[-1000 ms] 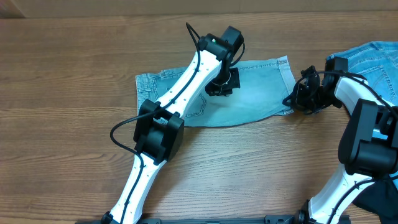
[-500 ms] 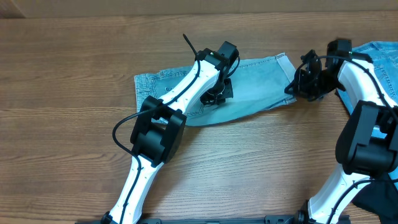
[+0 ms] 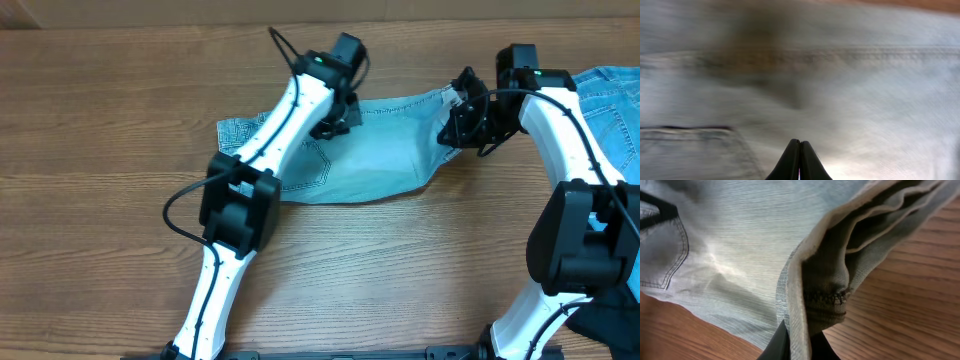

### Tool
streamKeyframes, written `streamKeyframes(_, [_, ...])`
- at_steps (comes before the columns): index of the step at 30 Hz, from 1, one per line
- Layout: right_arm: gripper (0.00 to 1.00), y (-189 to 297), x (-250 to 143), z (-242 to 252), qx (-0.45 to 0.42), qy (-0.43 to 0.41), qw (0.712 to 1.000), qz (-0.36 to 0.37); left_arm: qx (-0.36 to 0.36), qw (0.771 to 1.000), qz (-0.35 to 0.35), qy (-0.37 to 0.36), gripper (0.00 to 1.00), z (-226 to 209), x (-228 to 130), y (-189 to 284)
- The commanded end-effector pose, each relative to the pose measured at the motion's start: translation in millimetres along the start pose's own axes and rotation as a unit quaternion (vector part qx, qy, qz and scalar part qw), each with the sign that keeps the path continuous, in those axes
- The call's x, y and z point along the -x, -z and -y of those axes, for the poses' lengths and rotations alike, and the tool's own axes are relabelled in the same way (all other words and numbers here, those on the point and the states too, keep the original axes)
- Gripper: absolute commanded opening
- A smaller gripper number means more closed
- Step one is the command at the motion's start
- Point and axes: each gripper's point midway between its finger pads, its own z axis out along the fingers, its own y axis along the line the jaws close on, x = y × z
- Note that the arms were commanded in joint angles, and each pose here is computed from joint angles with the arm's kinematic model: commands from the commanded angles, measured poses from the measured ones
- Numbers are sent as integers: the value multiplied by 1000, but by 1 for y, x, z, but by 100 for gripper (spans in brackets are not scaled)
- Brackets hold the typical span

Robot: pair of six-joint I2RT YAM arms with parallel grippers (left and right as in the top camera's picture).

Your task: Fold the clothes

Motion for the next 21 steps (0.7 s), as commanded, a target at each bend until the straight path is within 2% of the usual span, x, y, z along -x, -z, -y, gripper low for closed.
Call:
streamKeyframes(1, [4,33,16,-29,-17,58,997,44,9,1000,2,27,4,-33,25,4])
streamKeyframes(7, [4,29,12,-63,-14,113,993,33,1,999,13,33,4,-30,29,-2])
streamKeyframes(13, [4,50,31,-80,-19,136,989,60,-35,999,18,24,4,-10,29,-9])
streamKeyframes(17, [4,65,37,-95,-26,175,982,66,-35,998,24,38,4,-23,40,-7])
streamKeyframes(21, [4,59,35,-112,-20,197,978,62,-33,998,32,39,4,-46,58,-4])
